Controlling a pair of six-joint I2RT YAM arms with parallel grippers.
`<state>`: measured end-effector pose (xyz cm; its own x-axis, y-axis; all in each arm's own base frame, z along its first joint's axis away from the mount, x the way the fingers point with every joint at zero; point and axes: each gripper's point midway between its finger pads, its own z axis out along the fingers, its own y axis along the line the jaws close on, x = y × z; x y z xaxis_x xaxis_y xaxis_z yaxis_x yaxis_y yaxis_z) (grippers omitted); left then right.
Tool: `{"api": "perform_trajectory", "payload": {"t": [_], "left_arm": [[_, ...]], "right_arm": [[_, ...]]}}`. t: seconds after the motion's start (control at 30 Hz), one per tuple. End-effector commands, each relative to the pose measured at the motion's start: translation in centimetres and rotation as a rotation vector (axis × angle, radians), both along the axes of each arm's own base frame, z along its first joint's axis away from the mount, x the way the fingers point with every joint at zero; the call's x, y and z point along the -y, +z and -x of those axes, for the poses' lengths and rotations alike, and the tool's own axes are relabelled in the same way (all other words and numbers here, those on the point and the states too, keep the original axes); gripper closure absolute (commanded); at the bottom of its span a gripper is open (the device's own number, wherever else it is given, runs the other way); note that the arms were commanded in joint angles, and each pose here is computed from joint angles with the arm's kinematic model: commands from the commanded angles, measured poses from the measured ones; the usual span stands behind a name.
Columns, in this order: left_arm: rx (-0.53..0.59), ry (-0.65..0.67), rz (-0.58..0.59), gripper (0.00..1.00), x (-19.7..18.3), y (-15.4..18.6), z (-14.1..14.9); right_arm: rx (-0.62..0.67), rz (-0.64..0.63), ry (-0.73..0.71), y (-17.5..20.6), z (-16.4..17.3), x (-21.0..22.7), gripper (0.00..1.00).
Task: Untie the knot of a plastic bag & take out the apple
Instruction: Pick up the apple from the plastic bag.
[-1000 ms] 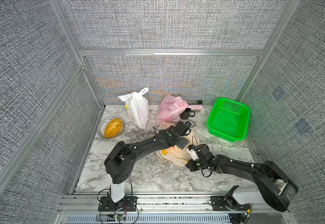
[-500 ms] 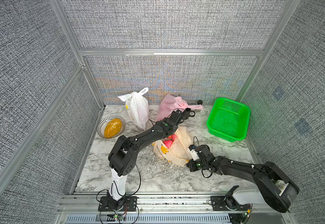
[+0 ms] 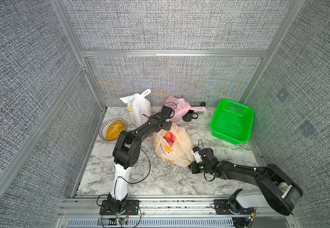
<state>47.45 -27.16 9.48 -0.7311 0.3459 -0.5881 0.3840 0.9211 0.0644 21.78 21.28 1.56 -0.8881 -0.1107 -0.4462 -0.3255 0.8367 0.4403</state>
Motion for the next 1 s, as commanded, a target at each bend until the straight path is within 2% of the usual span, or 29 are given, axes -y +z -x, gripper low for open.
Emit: {"api": "perform_trajectory", "payload": {"t": [0.0,0.17,0.23,0.3,0.33,0.47,0.67,0.73,0.8,0.9,0.97], "left_arm": [[0.001,0.021,0.078,0.68,0.2,0.3,0.4],[-0.053,0.036,0.149,0.69,0.0,-1.6,2.9],[-0.060,0.052,0.178,0.70,-0.1,-2.0,3.4],[-0.076,0.062,0.200,0.71,-0.1,-2.7,4.0],[-0.067,0.067,0.220,0.72,-0.1,-2.0,4.2],[-0.064,0.095,0.246,0.74,-0.4,-2.1,4.7],[-0.064,0.100,0.256,0.75,-0.4,-1.8,5.2],[-0.059,0.098,0.259,0.76,-0.3,-1.7,5.3],[-0.059,0.097,0.262,0.76,-0.2,-1.6,5.4],[-0.060,0.102,0.261,0.76,-0.3,-1.6,5.5],[-0.057,0.104,0.261,0.76,-0.4,-1.4,5.6]], "right_arm": [[-0.143,0.138,-0.026,-2.6,2.8,2.9,0.97],[-0.077,0.129,0.011,0.3,1.1,1.6,0.59],[-0.045,0.130,0.028,1.9,0.4,1.1,0.48],[-0.017,0.132,0.044,3.6,-0.1,0.7,0.38],[0.002,0.135,0.051,4.7,-0.4,0.5,0.33],[0.065,0.123,0.076,8.5,-1.3,-0.3,0.23],[0.185,0.093,0.107,14.4,-3.4,-2.3,0.22],[0.246,0.057,0.132,15.5,-4.7,-3.8,0.27],[0.289,0.037,0.150,16.3,-6.4,-5.4,0.39],[0.324,0.043,0.178,16.1,-9.3,-7.8,0.63],[0.323,0.056,0.211,15.4,-10.9,-9.3,0.73]]}}
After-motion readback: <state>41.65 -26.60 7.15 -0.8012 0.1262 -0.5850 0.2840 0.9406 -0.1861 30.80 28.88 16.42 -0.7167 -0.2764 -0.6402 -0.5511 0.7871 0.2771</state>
